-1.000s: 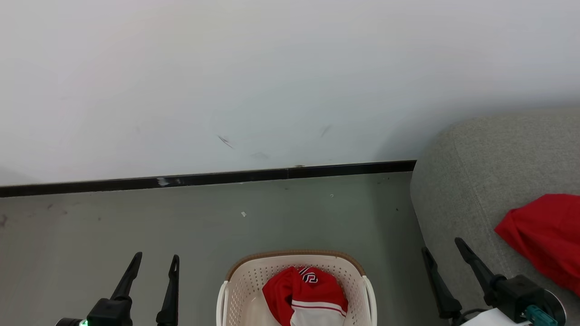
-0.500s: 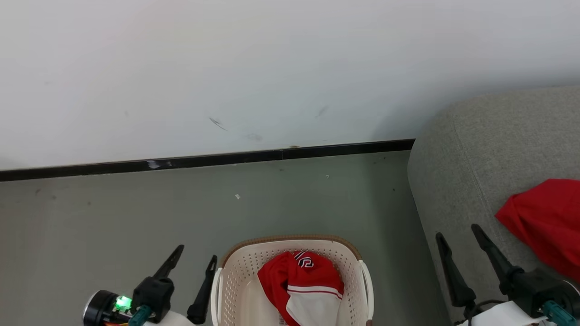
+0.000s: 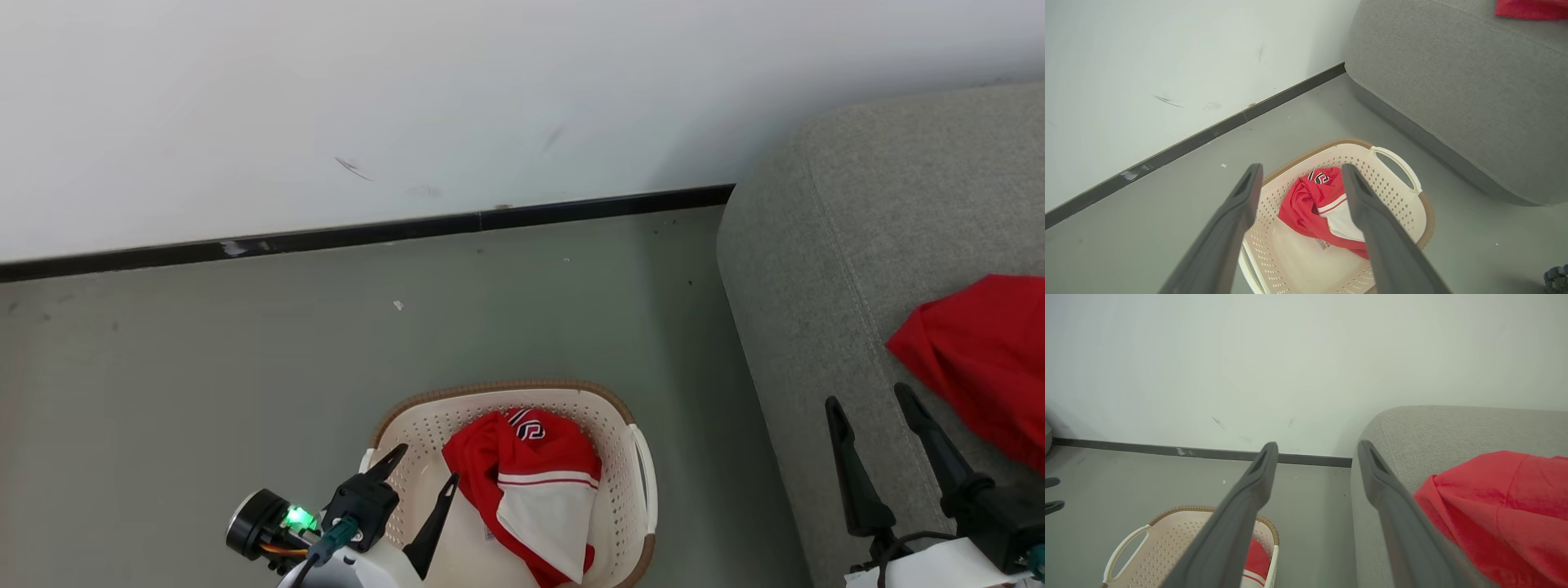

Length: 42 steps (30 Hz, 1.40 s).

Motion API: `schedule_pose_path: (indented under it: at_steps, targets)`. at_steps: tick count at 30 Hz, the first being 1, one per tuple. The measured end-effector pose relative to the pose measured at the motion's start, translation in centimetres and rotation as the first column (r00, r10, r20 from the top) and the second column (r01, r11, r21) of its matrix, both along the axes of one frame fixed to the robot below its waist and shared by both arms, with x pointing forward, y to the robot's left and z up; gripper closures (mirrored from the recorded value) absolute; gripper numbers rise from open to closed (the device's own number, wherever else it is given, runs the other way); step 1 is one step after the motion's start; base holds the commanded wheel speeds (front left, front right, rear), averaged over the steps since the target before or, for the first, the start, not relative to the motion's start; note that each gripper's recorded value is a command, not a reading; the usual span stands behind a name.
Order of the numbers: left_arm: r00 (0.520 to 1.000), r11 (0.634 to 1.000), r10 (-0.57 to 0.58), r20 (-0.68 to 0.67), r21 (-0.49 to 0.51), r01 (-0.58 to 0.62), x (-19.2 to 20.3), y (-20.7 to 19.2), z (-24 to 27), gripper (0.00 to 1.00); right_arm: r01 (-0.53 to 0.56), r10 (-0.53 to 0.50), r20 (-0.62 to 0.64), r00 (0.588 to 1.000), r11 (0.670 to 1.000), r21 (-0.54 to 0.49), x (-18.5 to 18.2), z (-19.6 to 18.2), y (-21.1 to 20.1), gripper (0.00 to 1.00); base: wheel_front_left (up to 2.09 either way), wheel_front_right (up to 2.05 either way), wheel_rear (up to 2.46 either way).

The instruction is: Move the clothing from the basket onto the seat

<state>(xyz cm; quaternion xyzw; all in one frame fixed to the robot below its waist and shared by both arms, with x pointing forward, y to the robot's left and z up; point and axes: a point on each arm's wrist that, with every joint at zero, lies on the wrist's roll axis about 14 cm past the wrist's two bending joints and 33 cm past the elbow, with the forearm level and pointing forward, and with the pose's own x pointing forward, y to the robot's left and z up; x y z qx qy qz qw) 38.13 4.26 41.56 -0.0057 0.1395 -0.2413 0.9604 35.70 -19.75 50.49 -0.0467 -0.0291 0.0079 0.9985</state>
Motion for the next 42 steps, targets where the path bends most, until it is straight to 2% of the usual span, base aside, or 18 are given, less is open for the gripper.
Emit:
schedule_pose_path:
  at_steps: [15,33,42]
  targets:
    - [0.976,0.99,-0.133,-0.17,0.021,0.139,1.7,-3.9,-6.2,0.0,0.06,-0.06,-0.015,0.998,0.998,-0.021,1.8,-0.6,-1.9,0.0,0.0,0.0,0.0]
    - [0.913,0.982,-0.163,-0.373,0.031,0.188,3.0,-5.8,-15.3,0.0,0.094,-0.096,-0.039,0.995,0.995,-0.035,5.7,-2.5,-3.3,0.0,0.0,0.0,0.0]
    - [0.898,0.98,-0.168,-0.407,0.032,0.198,4.2,-6.3,-18.5,0.0,0.097,-0.098,-0.036,0.994,0.994,-0.044,7.5,-3.2,-3.7,0.0,0.0,0.0,0.0]
